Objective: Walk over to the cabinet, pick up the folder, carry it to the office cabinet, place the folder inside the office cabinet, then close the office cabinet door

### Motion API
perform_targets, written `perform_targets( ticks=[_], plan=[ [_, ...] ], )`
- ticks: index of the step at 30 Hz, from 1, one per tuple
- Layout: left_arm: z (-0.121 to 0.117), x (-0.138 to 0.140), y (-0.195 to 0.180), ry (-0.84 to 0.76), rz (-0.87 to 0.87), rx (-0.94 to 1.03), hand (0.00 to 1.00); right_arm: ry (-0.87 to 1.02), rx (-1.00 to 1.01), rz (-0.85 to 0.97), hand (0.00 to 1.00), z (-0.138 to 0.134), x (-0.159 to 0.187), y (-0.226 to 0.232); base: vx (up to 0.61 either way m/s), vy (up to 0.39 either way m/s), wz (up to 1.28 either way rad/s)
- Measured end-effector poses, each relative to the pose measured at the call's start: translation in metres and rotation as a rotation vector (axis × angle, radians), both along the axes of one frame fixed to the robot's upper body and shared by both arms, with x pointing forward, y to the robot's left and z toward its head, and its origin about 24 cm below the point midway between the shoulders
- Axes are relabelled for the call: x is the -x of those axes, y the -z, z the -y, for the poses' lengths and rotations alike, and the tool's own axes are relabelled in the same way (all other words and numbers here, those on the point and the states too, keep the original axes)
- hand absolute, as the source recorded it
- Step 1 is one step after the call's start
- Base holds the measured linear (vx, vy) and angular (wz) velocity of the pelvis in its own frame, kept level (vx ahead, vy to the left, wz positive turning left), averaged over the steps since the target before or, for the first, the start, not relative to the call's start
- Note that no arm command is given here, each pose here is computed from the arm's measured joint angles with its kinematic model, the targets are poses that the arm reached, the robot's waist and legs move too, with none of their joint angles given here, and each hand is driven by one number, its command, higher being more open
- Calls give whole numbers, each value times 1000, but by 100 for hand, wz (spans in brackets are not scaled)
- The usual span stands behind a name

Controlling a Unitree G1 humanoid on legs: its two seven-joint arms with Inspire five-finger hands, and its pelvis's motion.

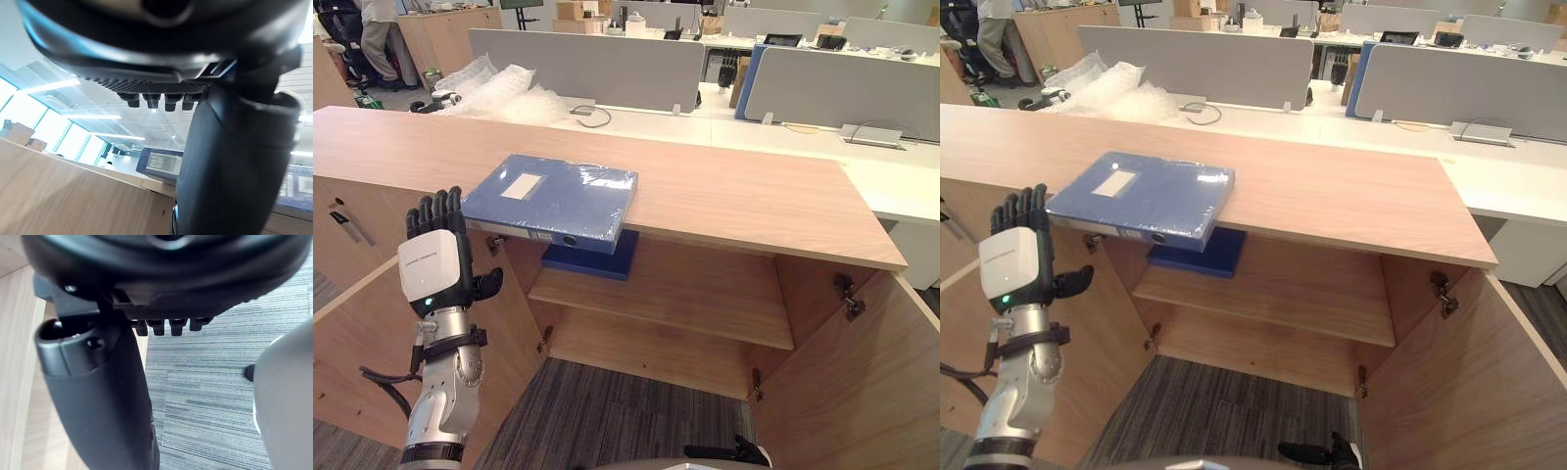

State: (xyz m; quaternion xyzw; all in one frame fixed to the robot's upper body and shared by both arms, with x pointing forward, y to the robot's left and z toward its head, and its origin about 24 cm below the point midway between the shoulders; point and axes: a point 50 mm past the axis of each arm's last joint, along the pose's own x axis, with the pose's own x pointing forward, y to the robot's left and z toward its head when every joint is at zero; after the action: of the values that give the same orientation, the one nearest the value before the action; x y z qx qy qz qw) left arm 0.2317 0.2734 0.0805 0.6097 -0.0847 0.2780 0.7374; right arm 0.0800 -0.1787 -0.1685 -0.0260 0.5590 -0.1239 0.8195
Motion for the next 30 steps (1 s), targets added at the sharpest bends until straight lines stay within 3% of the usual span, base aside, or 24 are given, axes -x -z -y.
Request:
perform_targets(
  ticks=[15,19,30],
  plan=[
    [4,-1,2,17,-13,-6,100,32,12,6,100,6,-5,-1,1,5,-3],
    [3,-18,7,80,-110,-92,100,-6,19,8,100,5,-7,-1,0,0,0],
    [18,-58,-54,235,22,-324,100,-26,17,30,100,5,-10,-2,0,0,0]
  ],
)
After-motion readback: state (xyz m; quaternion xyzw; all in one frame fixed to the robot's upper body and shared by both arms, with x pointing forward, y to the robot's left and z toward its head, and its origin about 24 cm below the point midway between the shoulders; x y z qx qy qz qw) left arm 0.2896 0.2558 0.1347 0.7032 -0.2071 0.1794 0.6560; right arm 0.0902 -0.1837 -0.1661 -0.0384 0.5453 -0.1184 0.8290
